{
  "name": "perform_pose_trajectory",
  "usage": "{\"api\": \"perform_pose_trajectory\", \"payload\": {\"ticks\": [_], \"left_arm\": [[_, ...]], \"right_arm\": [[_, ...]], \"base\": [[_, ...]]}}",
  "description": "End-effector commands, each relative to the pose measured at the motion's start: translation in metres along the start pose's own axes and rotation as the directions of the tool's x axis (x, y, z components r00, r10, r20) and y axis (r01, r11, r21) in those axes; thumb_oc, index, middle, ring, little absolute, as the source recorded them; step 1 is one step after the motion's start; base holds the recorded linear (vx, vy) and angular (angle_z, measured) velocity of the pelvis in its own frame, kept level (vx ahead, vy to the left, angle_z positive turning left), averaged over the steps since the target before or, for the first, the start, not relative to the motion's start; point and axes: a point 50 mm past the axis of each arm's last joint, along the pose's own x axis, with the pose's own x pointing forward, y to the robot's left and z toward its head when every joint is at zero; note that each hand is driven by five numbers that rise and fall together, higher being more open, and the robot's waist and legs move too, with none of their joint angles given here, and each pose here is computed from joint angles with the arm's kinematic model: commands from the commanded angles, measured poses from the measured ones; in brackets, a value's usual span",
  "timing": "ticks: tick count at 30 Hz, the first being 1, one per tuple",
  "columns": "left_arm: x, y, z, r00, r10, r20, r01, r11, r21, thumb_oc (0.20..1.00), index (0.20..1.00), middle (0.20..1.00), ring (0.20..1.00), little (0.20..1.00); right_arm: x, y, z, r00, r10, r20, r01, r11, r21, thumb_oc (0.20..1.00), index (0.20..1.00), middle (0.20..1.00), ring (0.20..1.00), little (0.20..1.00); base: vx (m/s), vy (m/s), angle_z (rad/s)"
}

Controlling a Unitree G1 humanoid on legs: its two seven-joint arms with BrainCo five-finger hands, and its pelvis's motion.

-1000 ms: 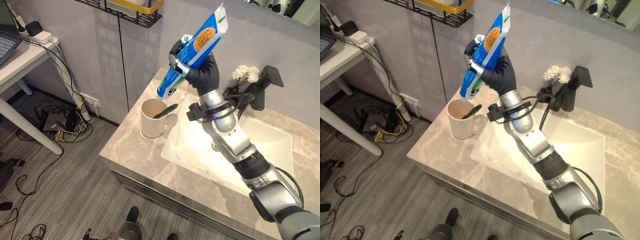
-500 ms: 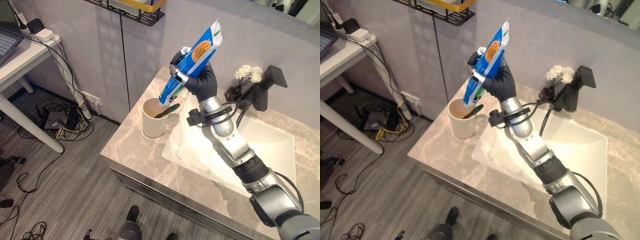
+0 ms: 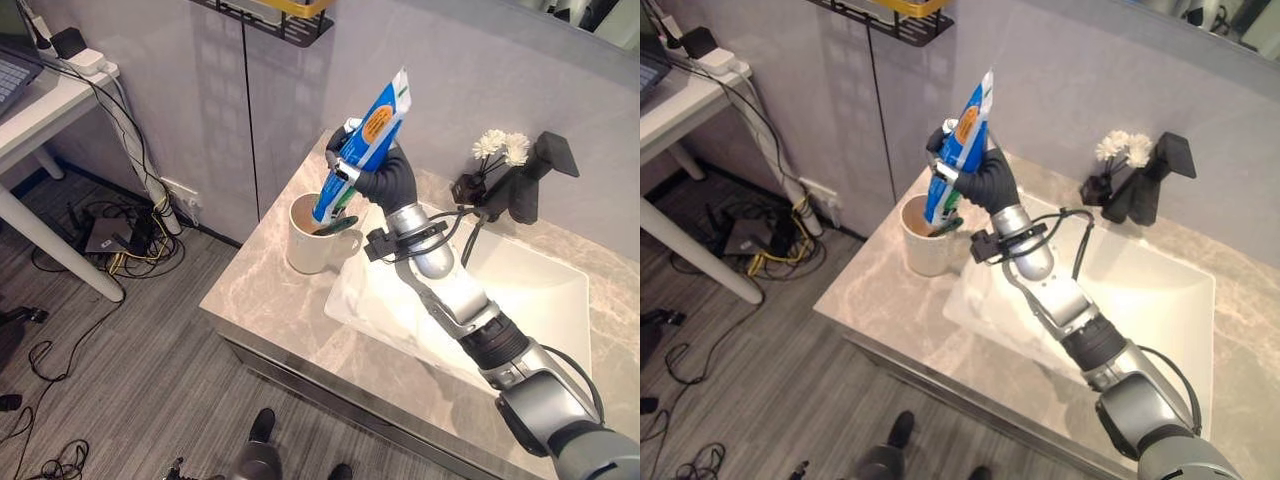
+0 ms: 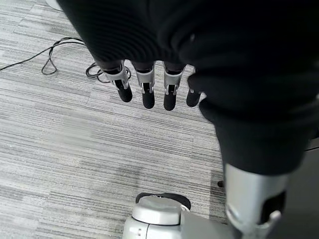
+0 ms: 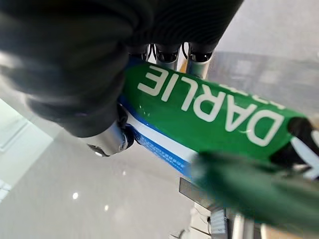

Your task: Put brush and paste in cup on sink, flatten towel.

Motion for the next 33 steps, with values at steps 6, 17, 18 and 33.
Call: {"api": "perform_pose_trajectory", "payload": {"ticks": [6,17,18,33], "left_arm": [[0.005,0.01,0.001,1.0,0.024,0.015,-0.025,0.997,0.078,1.0,1.0,1.0,1.0,1.0],[0.005,0.007,0.003,1.0,0.025,0.014,-0.026,0.997,0.071,1.0,1.0,1.0,1.0,1.0],[0.005,0.007,0.004,1.0,0.024,0.016,-0.025,0.997,0.068,1.0,1.0,1.0,1.0,1.0],[0.004,-0.001,0.004,1.0,0.018,-0.005,-0.017,0.997,0.08,1.0,1.0,1.0,1.0,1.0]], "right_arm": [[0.009,0.001,0.012,0.997,0.002,0.081,0.001,1.0,-0.029,0.442,0.442,0.442,0.442,0.442],[0.014,0.002,0.016,0.995,-0.007,0.104,0.014,0.998,-0.064,1.0,1.0,1.0,1.0,1.0],[0.015,0.002,0.017,0.994,-0.009,0.106,0.016,0.998,-0.064,1.0,1.0,1.0,1.0,1.0],[0.019,-0.015,0.034,0.964,-0.155,0.216,0.194,0.967,-0.168,1.0,1.0,1.0,1.0,1.0]], "base": [[0.0,0.0,0.0],[0.0,0.0,0.0],[0.0,0.0,0.0],[0.02,0.0,-0.03]]}}
